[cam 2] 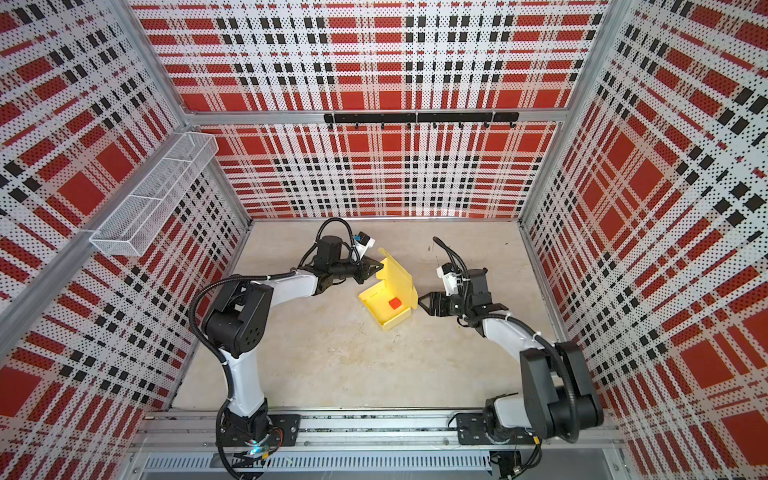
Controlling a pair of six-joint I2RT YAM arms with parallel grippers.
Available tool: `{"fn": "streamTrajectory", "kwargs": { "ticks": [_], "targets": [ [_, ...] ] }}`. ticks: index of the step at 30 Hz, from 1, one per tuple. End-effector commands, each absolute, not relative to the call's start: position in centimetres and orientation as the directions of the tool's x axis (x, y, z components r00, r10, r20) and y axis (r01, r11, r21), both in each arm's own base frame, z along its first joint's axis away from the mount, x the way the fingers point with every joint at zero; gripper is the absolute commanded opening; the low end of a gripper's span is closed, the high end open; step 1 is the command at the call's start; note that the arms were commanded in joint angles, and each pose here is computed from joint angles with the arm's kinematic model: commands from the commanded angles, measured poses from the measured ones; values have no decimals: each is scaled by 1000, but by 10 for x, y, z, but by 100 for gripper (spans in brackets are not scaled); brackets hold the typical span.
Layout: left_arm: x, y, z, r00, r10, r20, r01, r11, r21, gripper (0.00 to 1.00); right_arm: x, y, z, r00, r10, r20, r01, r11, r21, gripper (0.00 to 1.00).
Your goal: Fold the paper box
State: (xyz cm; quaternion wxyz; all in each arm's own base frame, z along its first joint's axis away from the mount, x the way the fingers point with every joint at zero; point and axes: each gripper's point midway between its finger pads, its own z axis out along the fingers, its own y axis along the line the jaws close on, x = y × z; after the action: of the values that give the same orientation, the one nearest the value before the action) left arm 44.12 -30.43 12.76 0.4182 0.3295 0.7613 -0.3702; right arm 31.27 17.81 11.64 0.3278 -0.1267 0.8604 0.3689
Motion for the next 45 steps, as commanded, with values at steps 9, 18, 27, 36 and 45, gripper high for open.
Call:
{"fn": "streamTrajectory", "kwargs": {
  "ticks": [9, 18, 27, 36, 45],
  "targets": [
    [435, -307, 149, -400, 176, -900, 826, 495, -270, 12, 316, 216, 153, -459, -78, -885, -736, 591, 330, 65],
    [431, -306, 151, -377, 180, -909, 839, 483, -252, 13, 308, 203, 165, -477, -59, -877, -706, 621, 342, 65],
    [432, -304, 148, -374, 178, -910, 842, 478, -252, 14, 318, 132, 180, -438, 7, -899, -508, 823, 254, 63],
    [435, -304, 145, -381, 174, -908, 836, 484, -258, 14, 332, 74, 196, -320, 84, -944, -309, 932, 188, 55],
    [437, -308, 147, -379, 167, -910, 837, 482, -260, 14, 357, 128, 160, -425, -43, -904, -525, 825, 207, 62]
  ]
}}
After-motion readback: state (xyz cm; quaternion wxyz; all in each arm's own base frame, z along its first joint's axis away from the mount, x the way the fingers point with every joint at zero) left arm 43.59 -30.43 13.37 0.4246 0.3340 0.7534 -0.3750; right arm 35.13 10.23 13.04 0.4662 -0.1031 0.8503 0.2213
